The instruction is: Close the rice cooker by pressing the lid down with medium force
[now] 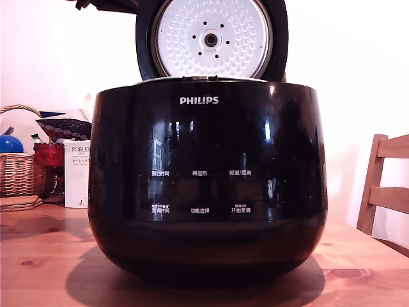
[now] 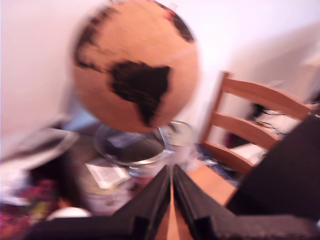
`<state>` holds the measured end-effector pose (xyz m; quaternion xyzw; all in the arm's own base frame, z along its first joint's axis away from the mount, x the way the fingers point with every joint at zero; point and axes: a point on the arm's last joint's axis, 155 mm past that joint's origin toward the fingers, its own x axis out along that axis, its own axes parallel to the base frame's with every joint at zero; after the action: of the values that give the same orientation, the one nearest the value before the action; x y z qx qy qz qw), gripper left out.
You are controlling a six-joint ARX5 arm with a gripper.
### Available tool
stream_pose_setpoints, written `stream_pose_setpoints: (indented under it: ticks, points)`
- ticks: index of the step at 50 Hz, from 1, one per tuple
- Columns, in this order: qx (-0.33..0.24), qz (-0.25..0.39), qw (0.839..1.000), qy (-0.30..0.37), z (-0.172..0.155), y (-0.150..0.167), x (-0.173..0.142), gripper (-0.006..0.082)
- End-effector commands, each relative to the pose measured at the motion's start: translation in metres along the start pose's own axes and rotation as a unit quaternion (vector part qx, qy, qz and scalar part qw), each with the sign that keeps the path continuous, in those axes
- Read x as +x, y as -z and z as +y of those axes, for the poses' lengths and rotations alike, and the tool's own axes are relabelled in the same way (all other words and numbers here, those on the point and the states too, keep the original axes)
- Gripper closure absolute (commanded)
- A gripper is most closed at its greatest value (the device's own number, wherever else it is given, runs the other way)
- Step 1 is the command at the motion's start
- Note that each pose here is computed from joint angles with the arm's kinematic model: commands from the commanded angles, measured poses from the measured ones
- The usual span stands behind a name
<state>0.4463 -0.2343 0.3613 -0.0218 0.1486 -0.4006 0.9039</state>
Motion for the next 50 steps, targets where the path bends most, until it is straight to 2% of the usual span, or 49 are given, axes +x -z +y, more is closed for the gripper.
stream_pose_setpoints:
  ticks: [1,18,25,43,50]
  points:
    - [-0.009,0.004,1.000,0.017,-0.008,0.004,0.010,0.0791]
    - [-0.035,0.021,0.998,0.057,-0.026,0.012,0.010,0.0791]
    - [-0.055,0.036,0.993,0.097,-0.041,0.018,0.008,0.0791]
    - [-0.128,0.116,0.967,0.188,-0.085,0.043,-0.011,0.0791]
    - [-0.135,0.145,0.959,0.204,-0.098,0.057,-0.014,0.0791]
